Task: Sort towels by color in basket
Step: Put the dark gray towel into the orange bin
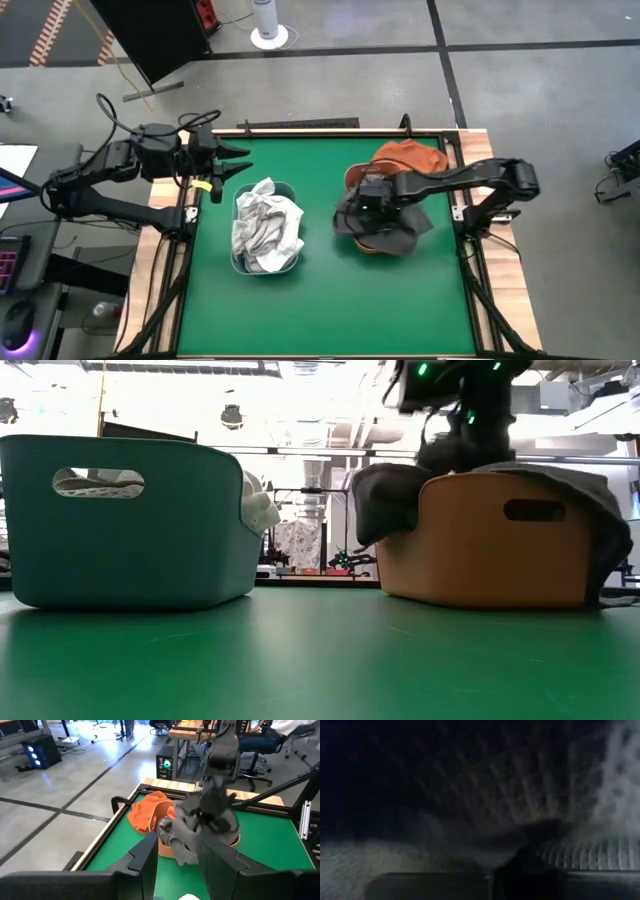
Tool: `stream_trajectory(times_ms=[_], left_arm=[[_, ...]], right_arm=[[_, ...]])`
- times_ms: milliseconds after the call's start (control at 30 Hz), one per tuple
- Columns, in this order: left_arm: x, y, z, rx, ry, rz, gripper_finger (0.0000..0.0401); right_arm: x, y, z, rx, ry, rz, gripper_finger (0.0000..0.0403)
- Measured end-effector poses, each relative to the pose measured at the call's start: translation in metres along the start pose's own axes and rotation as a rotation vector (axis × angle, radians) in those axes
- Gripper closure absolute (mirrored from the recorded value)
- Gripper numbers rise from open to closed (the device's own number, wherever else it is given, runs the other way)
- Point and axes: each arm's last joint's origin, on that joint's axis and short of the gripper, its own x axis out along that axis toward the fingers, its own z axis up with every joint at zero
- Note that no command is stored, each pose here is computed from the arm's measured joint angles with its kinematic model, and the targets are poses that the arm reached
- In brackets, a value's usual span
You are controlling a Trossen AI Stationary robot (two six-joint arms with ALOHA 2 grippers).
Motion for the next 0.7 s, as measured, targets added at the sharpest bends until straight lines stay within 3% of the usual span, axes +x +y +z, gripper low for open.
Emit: stream_trajectory(times_ms=[167,333,500,700], left_arm=[[-0.001,0.0,0.0,-0.014,-0.001,-0.001,0.0276],[-0.001,0.0,0.0,-0.019,0.003,-0.001,0.0276],[-0.001,0.0,-0.003,-0.015,0.024,0.0,0.0276],[-0.001,0.0,-0.002,-0.003,0.023,0.0,0.0276]], right_arm=[[0.027,0.007,0.012,-0.079,0.088,0.007,0.0318],[0.038,0.004,0.017,-0.065,0.173,0.013,0.0264],[0.016,-0.003,0.022,-0.04,0.186,0.044,0.0213],[-0.04,-0.017,0.026,-0.016,0.12,0.109,0.0169]])
